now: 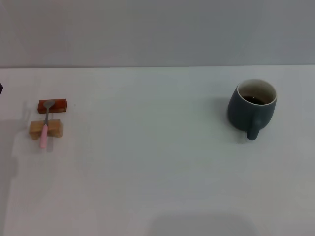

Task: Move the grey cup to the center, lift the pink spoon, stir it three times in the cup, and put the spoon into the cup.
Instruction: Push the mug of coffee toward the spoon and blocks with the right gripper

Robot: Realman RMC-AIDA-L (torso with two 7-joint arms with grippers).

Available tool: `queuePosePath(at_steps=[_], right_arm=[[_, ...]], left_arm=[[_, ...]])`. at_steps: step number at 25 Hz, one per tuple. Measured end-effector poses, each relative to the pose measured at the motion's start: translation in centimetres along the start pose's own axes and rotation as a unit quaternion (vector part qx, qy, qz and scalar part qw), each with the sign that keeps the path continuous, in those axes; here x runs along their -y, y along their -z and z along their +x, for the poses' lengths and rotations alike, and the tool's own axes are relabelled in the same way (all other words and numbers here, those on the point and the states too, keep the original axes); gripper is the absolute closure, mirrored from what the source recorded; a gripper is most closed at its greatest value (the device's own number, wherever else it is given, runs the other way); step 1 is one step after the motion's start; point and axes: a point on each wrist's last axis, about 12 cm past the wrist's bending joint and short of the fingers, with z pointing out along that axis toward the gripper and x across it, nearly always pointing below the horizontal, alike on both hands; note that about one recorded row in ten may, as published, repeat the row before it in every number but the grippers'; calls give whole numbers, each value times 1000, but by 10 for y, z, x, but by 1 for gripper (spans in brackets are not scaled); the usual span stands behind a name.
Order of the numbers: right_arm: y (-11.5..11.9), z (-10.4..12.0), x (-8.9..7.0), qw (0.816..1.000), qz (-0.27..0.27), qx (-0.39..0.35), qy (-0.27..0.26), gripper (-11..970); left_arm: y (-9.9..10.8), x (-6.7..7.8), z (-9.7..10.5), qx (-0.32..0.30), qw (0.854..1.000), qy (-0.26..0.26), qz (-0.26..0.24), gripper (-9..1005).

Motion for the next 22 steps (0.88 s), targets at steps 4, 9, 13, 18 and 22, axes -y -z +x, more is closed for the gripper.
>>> queuePosePath(at_steps=[4,9,13,18,22], right_arm=[[-16,3,-8,1000,-4,-27,-6,951],[-45,5,-24,997,-19,-71,-6,946],[-55,0,-40,997,-41,-62,-6,943],[-62,-5,-59,996,-78,-53,1,938],[-67,-8,-67,995,-82,-51,-4,934]], left_arm=[[0,0,0,0,1000,0,0,184],[-2,2,-1,2,1000,0,4,184],[-4,4,-2,5,1000,1,6,184],[-5,5,-3,6,1000,1,9,185],[-6,5,-4,7,1000,1,9,185]])
